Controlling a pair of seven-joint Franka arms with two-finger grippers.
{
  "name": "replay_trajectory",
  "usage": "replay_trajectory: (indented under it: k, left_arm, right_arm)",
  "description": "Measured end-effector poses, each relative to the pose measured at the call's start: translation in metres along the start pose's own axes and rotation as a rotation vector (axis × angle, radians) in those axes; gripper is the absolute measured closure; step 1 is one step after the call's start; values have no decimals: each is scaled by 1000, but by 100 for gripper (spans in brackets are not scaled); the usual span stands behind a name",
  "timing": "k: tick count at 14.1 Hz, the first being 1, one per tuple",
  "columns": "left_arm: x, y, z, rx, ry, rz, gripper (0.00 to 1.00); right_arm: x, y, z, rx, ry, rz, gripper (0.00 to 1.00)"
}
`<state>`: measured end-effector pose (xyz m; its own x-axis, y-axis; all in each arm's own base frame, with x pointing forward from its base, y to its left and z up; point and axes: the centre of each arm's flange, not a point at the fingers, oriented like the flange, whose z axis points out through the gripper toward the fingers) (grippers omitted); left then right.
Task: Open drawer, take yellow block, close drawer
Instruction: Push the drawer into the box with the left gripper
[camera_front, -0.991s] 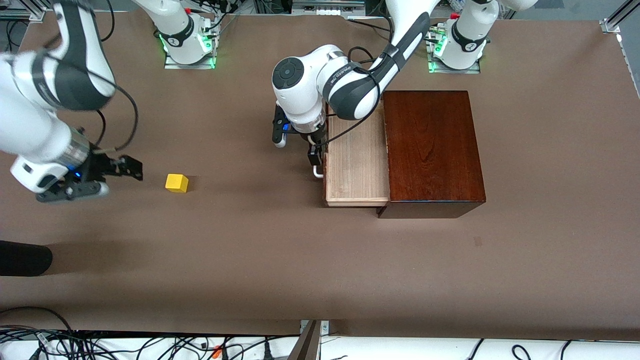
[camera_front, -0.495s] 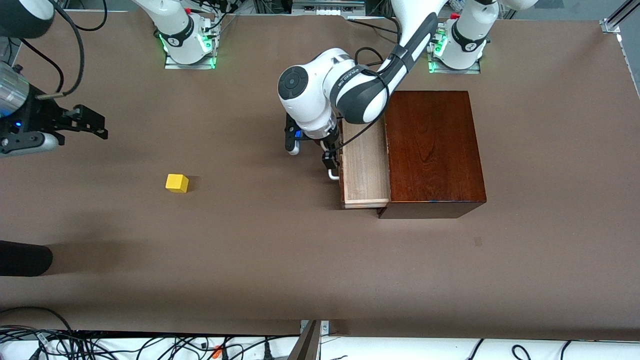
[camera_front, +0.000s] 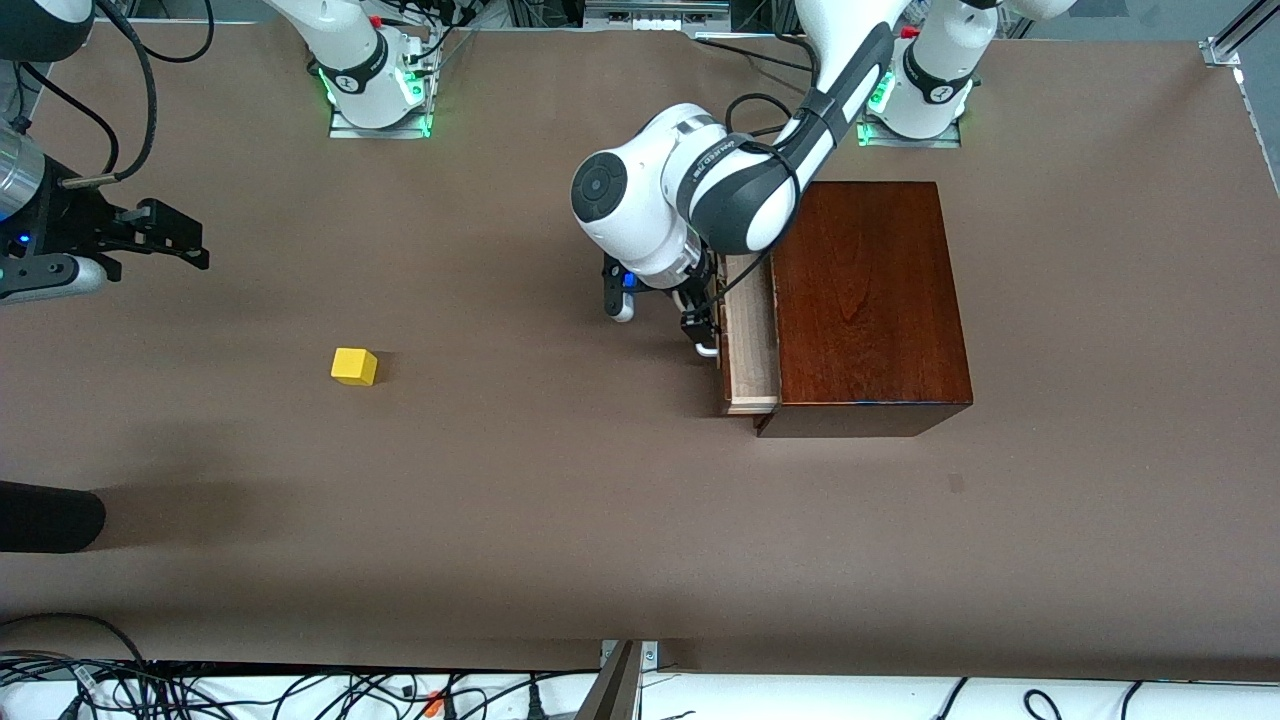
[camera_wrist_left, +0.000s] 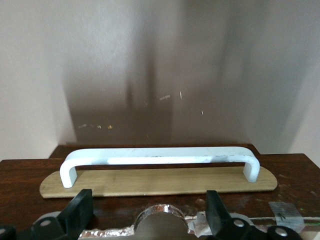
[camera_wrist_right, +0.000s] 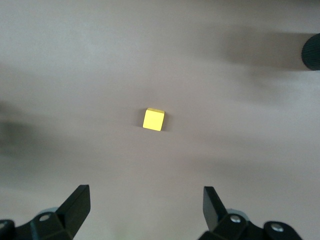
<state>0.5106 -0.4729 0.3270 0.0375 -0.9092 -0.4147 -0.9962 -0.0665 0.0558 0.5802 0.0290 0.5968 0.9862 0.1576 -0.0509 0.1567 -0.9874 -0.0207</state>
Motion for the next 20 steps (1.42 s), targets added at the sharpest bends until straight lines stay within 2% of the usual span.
replay_trajectory:
  k: [11,17,20]
  left_arm:
    - [-43,-27,28,-95,-94,-28,0]
    - [-42,-27,28,-93,-91,-24,0]
    - [-41,-32,9,-48,-37,-86,0]
  right_arm:
    - [-3,-6,-8,-1,1,-10,0]
    - [-4,-6,-9,-1,2,-11,0]
    - [-4,-6,-10,-1,3,-10,0]
